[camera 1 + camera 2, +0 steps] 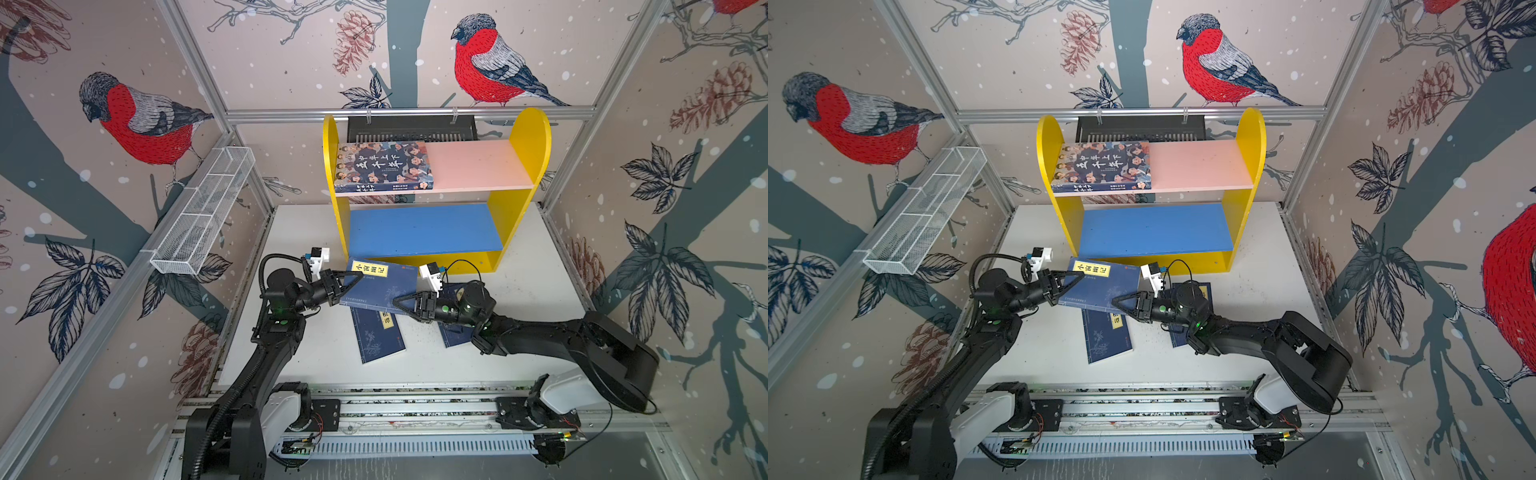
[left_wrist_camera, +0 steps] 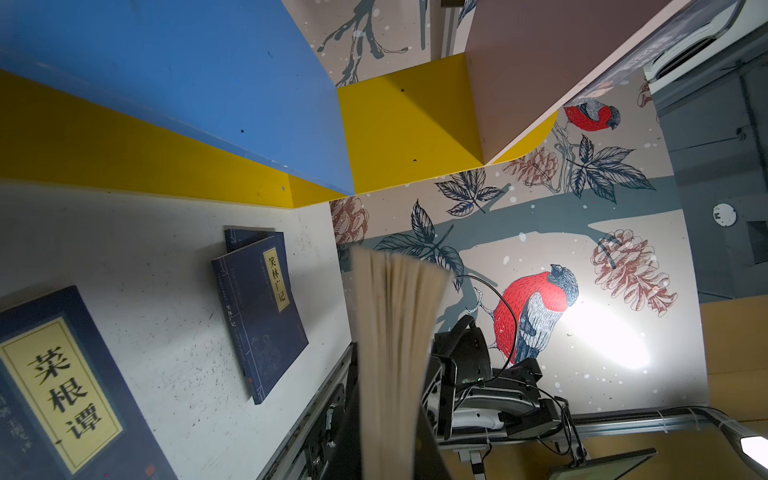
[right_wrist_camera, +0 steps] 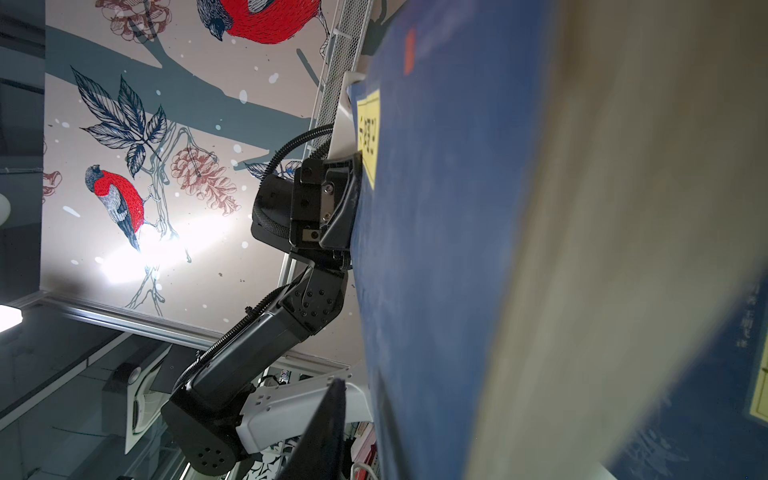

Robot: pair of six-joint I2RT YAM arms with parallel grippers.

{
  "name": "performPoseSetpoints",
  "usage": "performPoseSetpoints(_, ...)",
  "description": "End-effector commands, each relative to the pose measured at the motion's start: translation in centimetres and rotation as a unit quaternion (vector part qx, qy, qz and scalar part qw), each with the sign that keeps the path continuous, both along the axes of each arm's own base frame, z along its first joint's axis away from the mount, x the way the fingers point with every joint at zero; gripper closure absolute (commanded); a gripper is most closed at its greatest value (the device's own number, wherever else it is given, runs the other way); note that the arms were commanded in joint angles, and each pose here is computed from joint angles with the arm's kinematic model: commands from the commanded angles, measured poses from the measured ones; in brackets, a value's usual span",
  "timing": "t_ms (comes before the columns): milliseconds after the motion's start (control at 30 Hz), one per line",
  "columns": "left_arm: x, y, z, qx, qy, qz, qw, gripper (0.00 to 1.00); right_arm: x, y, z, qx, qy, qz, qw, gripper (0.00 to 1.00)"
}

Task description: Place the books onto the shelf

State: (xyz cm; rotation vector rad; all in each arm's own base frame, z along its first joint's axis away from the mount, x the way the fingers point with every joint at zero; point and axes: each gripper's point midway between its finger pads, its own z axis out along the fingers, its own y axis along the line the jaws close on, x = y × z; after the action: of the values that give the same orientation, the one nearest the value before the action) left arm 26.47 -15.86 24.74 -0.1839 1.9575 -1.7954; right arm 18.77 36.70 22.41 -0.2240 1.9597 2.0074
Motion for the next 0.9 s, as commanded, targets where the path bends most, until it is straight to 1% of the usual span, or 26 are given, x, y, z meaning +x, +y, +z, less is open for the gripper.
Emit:
performPoseSetpoints(0,-0.1,0.1,0.3,0.002,-0.018,-0.001,1.0,1.0,0.5,-0.1,0.7,0.008,-0.018,-0.011,1.0,0.8)
performPoseSetpoints(67,0.0,0.2,0.1,0.004,-0.018,0.003,1.0,1.0,0.9,-0.3,0.8,0.01,-0.019,-0.013,1.0,0.86)
performPoseSetpoints(133,0.1,0.3,-0.1,0.007,-0.017,0.01,1.0,0.98,1.3,-0.3,0.9,0.012,-0.021,-0.012,1.0,0.95)
performPoseSetpoints(167,0.2,0.4,-0.3,0.01,-0.015,0.014,1.0,0.86,1.5,-0.3,1.0,0.012,-0.023,-0.012,1.0,0.97)
performPoseSetpoints(200,0.4,0.6,-0.5,0.015,-0.014,0.02,1.0,0.62,1.6,-0.3,1.1,0.011,-0.025,-0.009,1.0,0.98)
performPoseSetpoints(233,0.5,0.8,-0.8,0.021,-0.013,0.025,0.999,0.43,1.9,-0.3,1.1,0.008,-0.027,-0.009,1.0,0.98)
performPoseSetpoints(267,0.7,1.1,-1.1,0.03,-0.01,0.031,0.999,0.28,2.2,-0.4,1.0,0.004,-0.027,-0.009,1.0,0.98)
performPoseSetpoints(300,1.1,1.7,-1.8,0.046,0.004,0.051,0.998,0.18,2.6,-0.5,0.9,-0.003,-0.027,-0.011,1.0,0.98)
performPoseSetpoints(333,1.6,2.5,-2.6,0.079,0.007,0.072,0.994,0.11,3.0,-0.7,0.8,-0.009,-0.027,-0.013,1.0,0.98)
performPoseSetpoints(433,2.7,4.8,-3.7,0.166,0.002,0.124,0.978,0.09,4.2,-1.7,0.6,-0.016,-0.027,-0.019,0.999,0.99)
performPoseSetpoints(467,2.8,5.0,-3.6,0.175,-0.002,0.127,0.976,0.08,4.6,-1.9,0.6,-0.02,-0.027,-0.021,0.999,0.98)
performPoseSetpoints(567,2.8,4.9,-2.2,0.172,-0.021,0.12,0.978,0.09,6.0,-2.4,0.5,-0.043,-0.035,-0.016,0.998,0.98)
performPoseSetpoints(700,3.0,5.2,-0.5,0.179,-0.048,0.126,0.975,0.1,8.5,-2.8,-0.6,-0.101,-0.036,-0.02,0.994,0.98)
performPoseSetpoints(767,3.0,5.2,-0.1,0.19,-0.06,0.123,0.972,0.11,9.6,-2.9,-0.3,-0.104,-0.042,-0.021,0.993,0.98)
performPoseSetpoints(867,2.7,4.9,0.8,0.183,-0.077,0.111,0.974,0.11,11.4,-3.0,0.1,-0.091,-0.041,-0.024,0.995,0.99)
